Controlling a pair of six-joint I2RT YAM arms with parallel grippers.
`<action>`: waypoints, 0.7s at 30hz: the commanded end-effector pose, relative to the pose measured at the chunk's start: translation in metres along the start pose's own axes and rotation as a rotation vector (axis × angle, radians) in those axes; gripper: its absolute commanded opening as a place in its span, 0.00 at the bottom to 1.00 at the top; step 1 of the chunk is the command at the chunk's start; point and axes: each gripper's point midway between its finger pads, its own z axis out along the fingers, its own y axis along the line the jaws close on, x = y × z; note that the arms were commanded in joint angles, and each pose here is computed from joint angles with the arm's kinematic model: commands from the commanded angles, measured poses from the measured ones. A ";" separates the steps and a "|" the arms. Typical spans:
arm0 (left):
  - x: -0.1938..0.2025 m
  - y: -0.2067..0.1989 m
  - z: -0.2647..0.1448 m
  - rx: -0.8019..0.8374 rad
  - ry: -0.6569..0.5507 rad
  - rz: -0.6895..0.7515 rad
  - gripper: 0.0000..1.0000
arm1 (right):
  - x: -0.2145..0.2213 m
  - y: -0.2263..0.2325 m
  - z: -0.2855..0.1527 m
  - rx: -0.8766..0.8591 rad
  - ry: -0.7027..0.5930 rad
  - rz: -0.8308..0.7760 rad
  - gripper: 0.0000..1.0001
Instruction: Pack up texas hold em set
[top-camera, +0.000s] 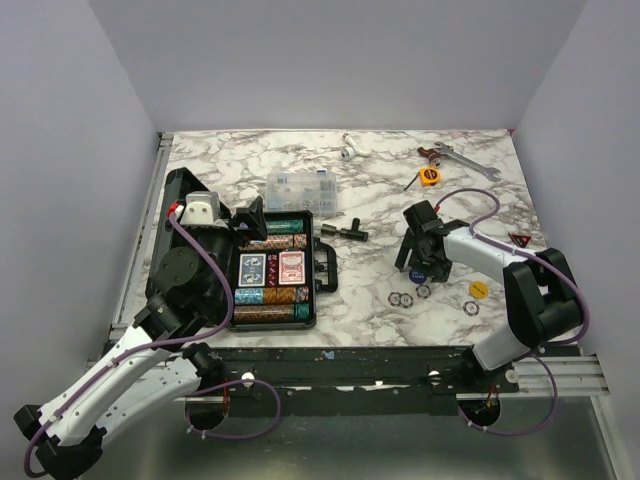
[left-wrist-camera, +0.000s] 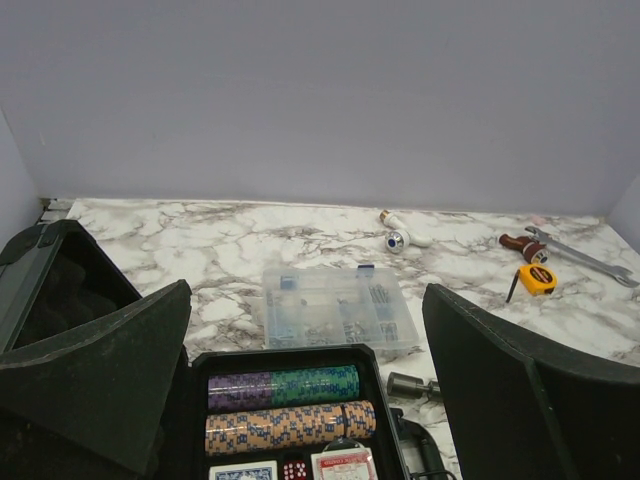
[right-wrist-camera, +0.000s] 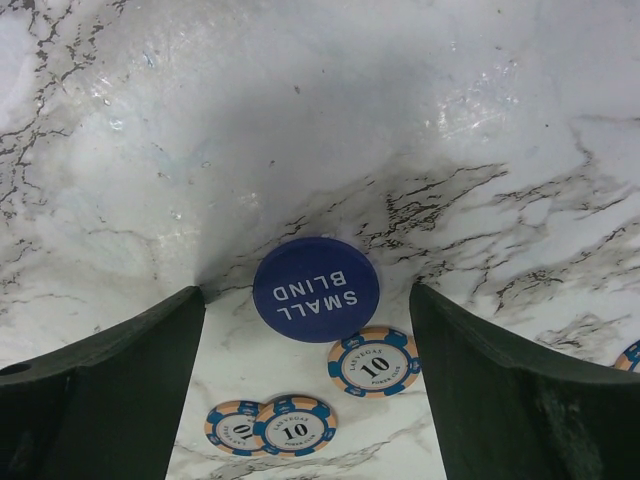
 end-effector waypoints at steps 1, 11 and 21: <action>-0.010 -0.005 0.000 0.021 -0.019 -0.017 0.99 | 0.017 -0.002 0.009 -0.007 0.059 -0.016 0.83; -0.008 -0.006 0.001 0.022 -0.013 -0.015 0.99 | 0.018 -0.006 0.013 0.024 0.070 -0.025 0.62; -0.007 -0.007 0.001 0.026 -0.010 -0.013 0.98 | 0.014 -0.001 0.012 -0.004 0.053 -0.018 0.50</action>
